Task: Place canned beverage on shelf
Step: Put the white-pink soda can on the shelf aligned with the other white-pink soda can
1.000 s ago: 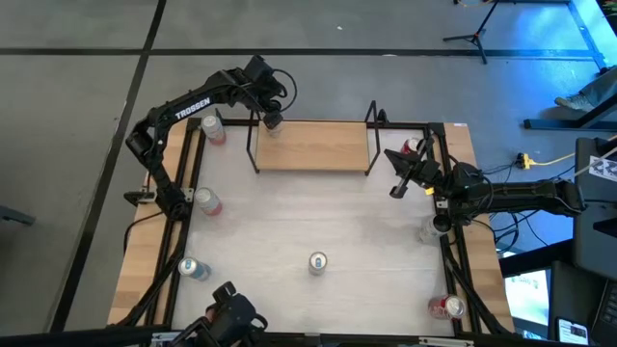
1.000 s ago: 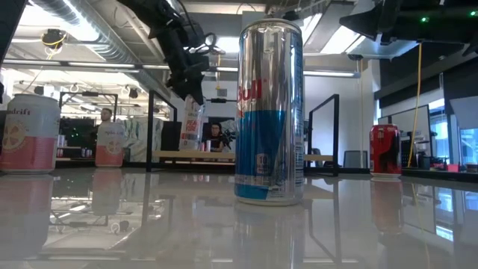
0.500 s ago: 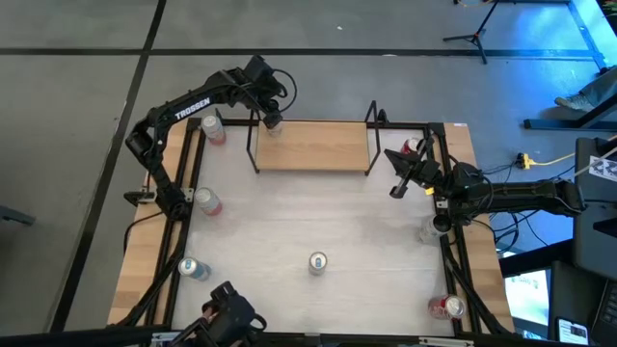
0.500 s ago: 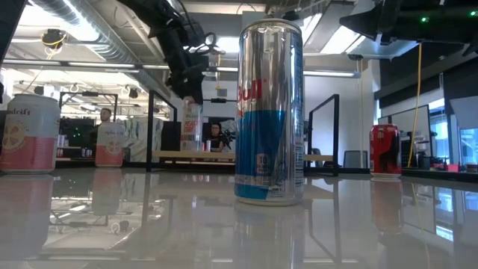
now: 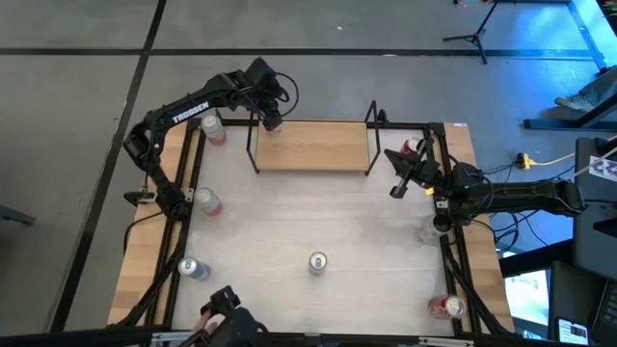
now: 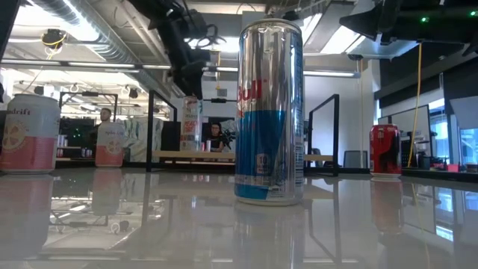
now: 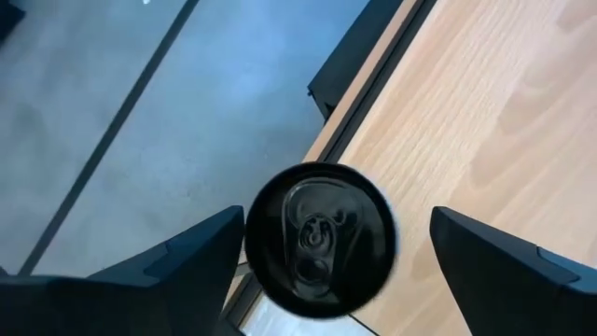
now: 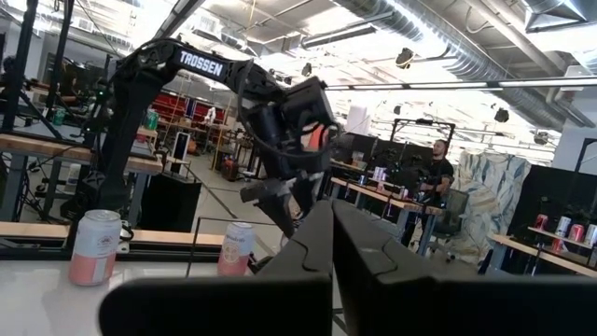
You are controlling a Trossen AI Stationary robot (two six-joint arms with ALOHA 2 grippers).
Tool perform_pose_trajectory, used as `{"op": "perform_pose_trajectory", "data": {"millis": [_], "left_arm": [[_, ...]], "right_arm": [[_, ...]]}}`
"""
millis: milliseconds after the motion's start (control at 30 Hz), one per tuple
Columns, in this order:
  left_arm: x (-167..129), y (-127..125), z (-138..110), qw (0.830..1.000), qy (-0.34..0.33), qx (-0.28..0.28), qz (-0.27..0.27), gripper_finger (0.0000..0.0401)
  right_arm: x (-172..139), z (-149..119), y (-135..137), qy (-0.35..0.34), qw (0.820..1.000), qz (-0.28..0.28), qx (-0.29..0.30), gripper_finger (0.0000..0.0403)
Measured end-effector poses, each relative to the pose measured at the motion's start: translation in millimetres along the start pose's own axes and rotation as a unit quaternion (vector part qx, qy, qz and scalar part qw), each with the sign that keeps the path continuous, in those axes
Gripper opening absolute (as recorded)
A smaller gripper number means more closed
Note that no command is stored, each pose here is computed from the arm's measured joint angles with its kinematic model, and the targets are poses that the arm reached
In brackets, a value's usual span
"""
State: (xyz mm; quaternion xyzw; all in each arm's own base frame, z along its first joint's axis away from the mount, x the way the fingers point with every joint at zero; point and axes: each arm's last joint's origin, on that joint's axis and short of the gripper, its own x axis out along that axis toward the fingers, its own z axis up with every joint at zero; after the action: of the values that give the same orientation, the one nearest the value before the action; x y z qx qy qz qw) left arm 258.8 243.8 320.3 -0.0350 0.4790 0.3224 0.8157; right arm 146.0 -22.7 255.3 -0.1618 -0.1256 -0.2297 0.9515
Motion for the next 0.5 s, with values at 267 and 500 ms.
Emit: {"op": "perform_pose_trajectory", "data": {"millis": [267, 500], "left_arm": [[-32, -9, 3, 0.998, -0.051, 0.003, -0.027, 0.0334], [-57, -53, 10, 0.984, -0.1, 0.085, -0.124, 0.0333]], "right_arm": [[0, 0, 0, 0.0, 1.0, 0.0, 0.0, 0.0001], [0, -2, 1, 0.007, 1.0, 0.013, -0.004, 0.0001]]}}
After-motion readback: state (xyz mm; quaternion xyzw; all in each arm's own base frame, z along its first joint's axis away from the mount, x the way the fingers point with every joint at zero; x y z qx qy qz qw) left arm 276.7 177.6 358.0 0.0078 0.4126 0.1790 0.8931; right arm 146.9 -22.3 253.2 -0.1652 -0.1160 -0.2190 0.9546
